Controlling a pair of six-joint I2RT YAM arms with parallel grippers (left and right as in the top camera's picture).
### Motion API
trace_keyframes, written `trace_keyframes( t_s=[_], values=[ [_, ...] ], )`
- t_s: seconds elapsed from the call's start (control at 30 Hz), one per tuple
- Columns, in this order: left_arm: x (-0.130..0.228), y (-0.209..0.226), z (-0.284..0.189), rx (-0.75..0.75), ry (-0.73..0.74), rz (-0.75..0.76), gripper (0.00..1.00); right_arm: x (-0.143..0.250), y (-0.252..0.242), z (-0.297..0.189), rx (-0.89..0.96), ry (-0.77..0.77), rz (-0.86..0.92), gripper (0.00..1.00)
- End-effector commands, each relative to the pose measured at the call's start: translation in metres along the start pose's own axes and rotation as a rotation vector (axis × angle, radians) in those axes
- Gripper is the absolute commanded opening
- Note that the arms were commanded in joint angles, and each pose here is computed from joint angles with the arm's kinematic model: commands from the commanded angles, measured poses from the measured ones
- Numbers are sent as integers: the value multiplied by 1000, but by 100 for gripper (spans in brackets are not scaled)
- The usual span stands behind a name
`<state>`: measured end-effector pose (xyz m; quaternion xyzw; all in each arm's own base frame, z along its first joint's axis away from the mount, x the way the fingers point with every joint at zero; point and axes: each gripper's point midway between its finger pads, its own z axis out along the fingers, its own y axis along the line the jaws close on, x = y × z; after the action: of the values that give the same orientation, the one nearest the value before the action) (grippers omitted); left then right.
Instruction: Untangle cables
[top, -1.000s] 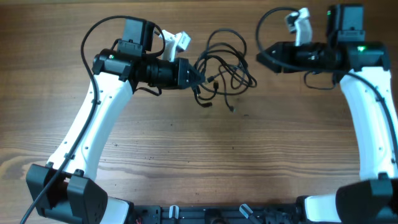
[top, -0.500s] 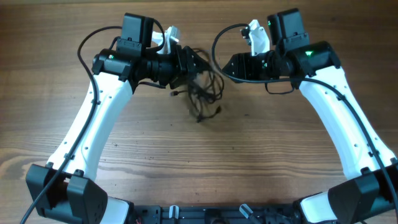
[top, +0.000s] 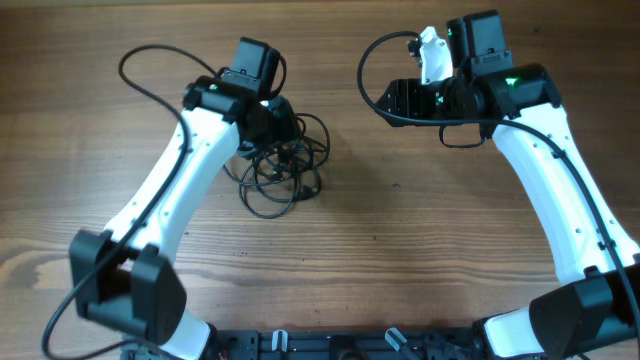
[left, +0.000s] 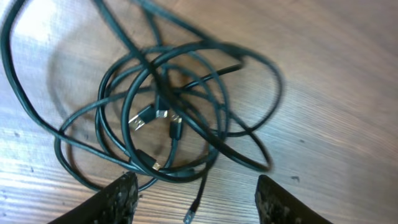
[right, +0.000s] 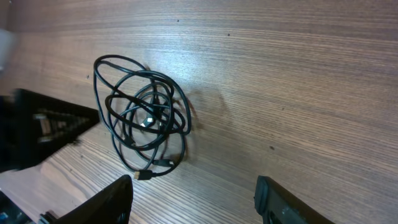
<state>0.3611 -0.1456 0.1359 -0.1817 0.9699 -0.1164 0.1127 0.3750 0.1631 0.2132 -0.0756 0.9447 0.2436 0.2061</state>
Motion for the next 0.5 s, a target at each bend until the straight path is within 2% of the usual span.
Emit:
trace_keyframes(
  t_s=[0.0,0.07,0.17,0.27,0.3,0.33,0.4,0.47],
  values=[
    [14,-2,30,-8,121,-125,68,1,-4,4,16,8,21,65],
    [19,-2,52,-16,174,-133,66,1,-4,4,16,8,21,65],
    [9,-10,66,13,145,-128,62,1,-4,4,16,10,21,65],
    [-2,-20,71,53,105,-119,48,4,-4,4,18,22,26,65],
    [-4,-21,71,58,99,-117,23,5,-4,4,19,25,27,65],
    [-4,-21,71,61,97,-116,4,6,-4,4,19,28,28,65],
    [-6,-27,64,87,91,-72,4,6,-4,4,19,28,29,65],
    [-14,-61,21,246,47,149,4,5,-3,4,12,26,11,65]
  ],
)
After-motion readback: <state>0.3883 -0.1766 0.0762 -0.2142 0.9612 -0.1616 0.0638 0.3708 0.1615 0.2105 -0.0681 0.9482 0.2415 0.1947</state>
